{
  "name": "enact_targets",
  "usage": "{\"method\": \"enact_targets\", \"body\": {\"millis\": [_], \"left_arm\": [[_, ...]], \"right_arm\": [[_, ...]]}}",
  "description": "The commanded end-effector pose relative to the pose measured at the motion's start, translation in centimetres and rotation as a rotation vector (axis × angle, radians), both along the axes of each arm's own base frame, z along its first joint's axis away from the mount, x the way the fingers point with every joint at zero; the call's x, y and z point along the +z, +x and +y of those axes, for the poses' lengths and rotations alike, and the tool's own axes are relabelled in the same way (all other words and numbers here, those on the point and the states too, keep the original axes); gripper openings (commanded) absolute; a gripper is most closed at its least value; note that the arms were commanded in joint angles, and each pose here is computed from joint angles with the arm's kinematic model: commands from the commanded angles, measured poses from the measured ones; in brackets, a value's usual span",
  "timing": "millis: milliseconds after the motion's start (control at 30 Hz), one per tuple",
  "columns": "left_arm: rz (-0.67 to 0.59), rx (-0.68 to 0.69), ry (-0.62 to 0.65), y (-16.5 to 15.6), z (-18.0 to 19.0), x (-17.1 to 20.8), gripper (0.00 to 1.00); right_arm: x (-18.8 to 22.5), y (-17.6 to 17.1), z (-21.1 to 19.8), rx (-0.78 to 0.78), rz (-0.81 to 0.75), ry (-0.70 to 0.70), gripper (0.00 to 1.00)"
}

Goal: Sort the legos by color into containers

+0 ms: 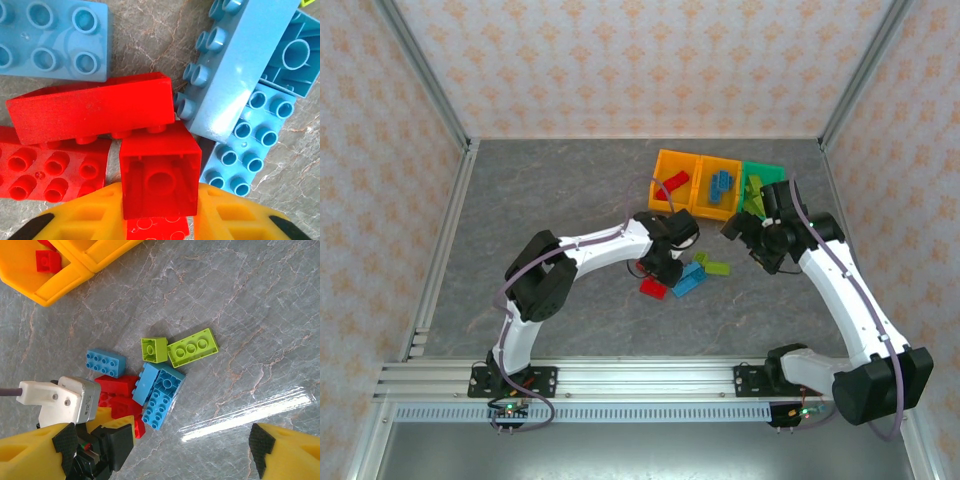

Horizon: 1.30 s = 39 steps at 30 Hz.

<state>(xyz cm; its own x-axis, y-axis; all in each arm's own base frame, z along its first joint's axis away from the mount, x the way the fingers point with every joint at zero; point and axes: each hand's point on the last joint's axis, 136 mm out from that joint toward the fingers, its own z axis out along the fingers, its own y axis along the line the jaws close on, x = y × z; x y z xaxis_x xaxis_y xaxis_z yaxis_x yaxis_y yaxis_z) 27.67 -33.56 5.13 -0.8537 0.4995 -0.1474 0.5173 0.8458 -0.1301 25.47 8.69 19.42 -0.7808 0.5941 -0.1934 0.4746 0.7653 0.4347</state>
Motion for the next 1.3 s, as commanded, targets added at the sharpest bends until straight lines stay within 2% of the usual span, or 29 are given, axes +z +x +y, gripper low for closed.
{"method": "enact_targets", "body": {"millis": [0, 133, 267, 400, 500, 700, 833, 900, 1000, 1067, 1133, 1200, 1267], "left_arm": [[-0.024, -0.017, -0.002, 0.4, -0.2, 0.7, 0.30], [-0.054, -0.019, -0.028, 0.5, -0.1, 2.8, 0.28], [-0.170, 0.026, -0.113, 1.8, 0.3, 8.7, 0.27], [-0.284, 0.119, -0.187, 5.4, 0.8, 13.7, 0.27], [-0.362, 0.198, -0.196, 9.3, 1.3, 15.5, 0.27], [-0.478, 0.343, -0.172, 17.7, 1.3, 15.3, 0.26], [-0.539, 0.393, -0.183, 21.4, 0.9, 15.2, 0.28], [-0.549, 0.420, -0.209, 23.0, 0.8, 14.8, 0.32], [-0.578, 0.405, -0.235, 24.3, 0.0, 14.9, 0.43], [-0.580, 0.397, -0.265, 24.8, -0.5, 15.0, 0.46], [-0.574, 0.408, -0.284, 24.9, -0.6, 15.2, 0.48], [-0.563, 0.402, -0.294, 24.5, -0.7, 15.7, 0.54], [-0.551, 0.398, -0.292, 23.7, -0.2, 16.6, 0.53]], "right_arm": [[-0.3, -0.1, -0.2, -0.019, 0.017, -0.014, 0.90], [0.1, -0.2, 0.6, 0.009, 0.007, 0.017, 0.90], [0.4, -1.1, 2.8, 0.074, -0.017, 0.080, 0.89], [0.1, -2.2, 5.6, 0.133, -0.033, 0.145, 0.89], [0.2, -2.1, 5.4, 0.092, -0.056, 0.135, 0.89], [0.8, -2.0, 4.4, 0.039, -0.096, 0.120, 0.89], [1.4, -2.1, 4.0, 0.035, -0.106, 0.102, 0.89], [2.0, -2.5, 3.6, 0.037, -0.108, 0.081, 0.89], [2.8, -3.1, 2.9, 0.037, -0.119, 0.056, 0.89], [3.0, -3.4, 2.6, 0.036, -0.122, 0.051, 0.89], [2.9, -3.6, 2.5, 0.035, -0.120, 0.049, 0.89], [2.7, -3.6, 2.6, 0.037, -0.113, 0.053, 0.89], [2.5, -3.5, 2.8, 0.038, -0.111, 0.064, 0.89]]}}
